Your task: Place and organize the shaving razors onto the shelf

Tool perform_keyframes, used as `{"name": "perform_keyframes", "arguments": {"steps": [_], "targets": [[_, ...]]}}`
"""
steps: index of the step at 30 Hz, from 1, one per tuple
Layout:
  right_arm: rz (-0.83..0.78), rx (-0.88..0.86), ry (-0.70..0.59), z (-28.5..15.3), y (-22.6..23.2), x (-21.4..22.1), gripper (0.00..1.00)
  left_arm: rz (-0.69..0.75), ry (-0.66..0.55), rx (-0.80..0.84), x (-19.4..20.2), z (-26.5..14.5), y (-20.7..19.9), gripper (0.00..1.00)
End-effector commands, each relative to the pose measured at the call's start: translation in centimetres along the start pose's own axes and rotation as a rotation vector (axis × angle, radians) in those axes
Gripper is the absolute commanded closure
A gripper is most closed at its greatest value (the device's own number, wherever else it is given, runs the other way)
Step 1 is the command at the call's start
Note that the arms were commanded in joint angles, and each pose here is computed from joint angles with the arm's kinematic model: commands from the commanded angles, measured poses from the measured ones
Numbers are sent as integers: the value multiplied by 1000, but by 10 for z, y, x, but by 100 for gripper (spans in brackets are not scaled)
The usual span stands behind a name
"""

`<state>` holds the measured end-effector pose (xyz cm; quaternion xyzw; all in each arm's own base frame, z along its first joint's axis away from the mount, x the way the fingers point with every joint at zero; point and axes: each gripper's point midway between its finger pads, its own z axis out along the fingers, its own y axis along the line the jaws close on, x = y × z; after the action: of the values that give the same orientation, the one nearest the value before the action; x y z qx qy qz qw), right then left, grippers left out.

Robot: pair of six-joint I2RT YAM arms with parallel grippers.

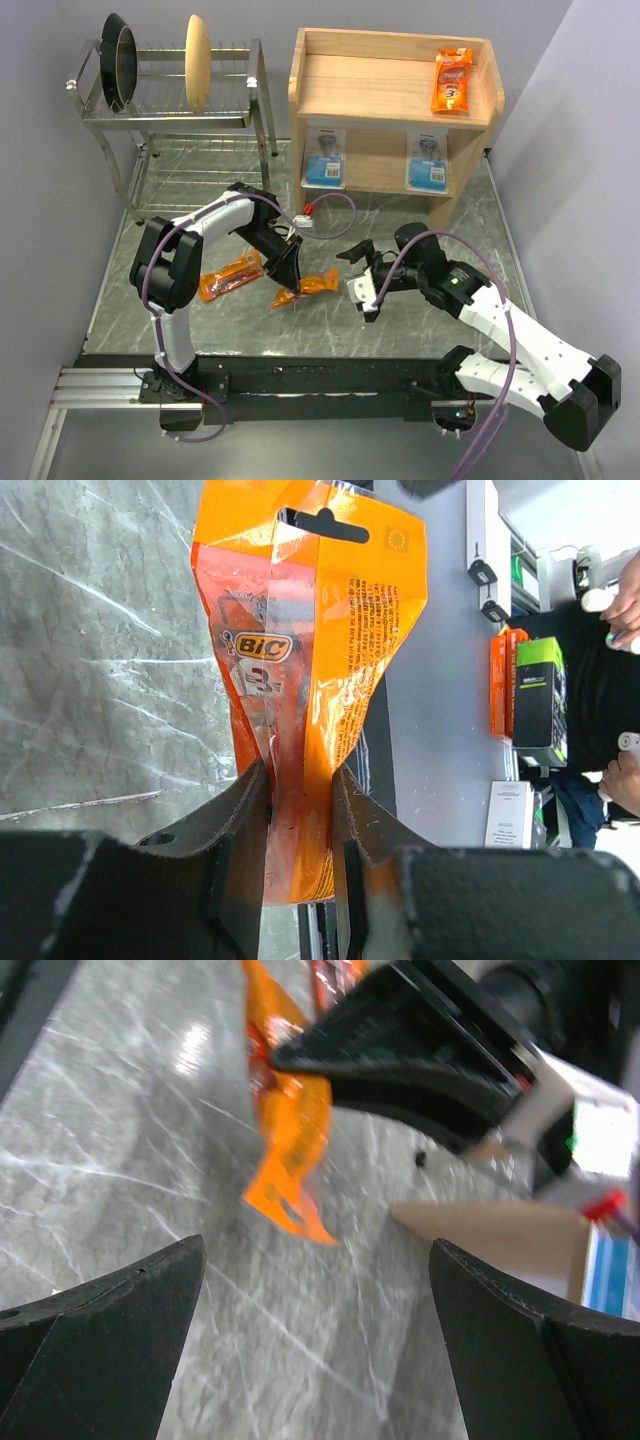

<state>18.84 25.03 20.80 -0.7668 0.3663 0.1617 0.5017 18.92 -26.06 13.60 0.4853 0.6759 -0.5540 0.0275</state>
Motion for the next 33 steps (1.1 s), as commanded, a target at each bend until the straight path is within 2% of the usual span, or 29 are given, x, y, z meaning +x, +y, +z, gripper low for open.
{"name": "perform_keyframes", "arguments": {"steps": [1,21,33], "targets": [[-100,-30,-79,13,-4,-13,4,-13,-42,36,-11,-2,-21,76],[-62,-108,-118,47,-5,-3,31,-15,-57,40,-18,-4,-23,73],[-27,-129,-130,64,-15,-1,39,3,-67,42,-26,-4,-20,72]]}}
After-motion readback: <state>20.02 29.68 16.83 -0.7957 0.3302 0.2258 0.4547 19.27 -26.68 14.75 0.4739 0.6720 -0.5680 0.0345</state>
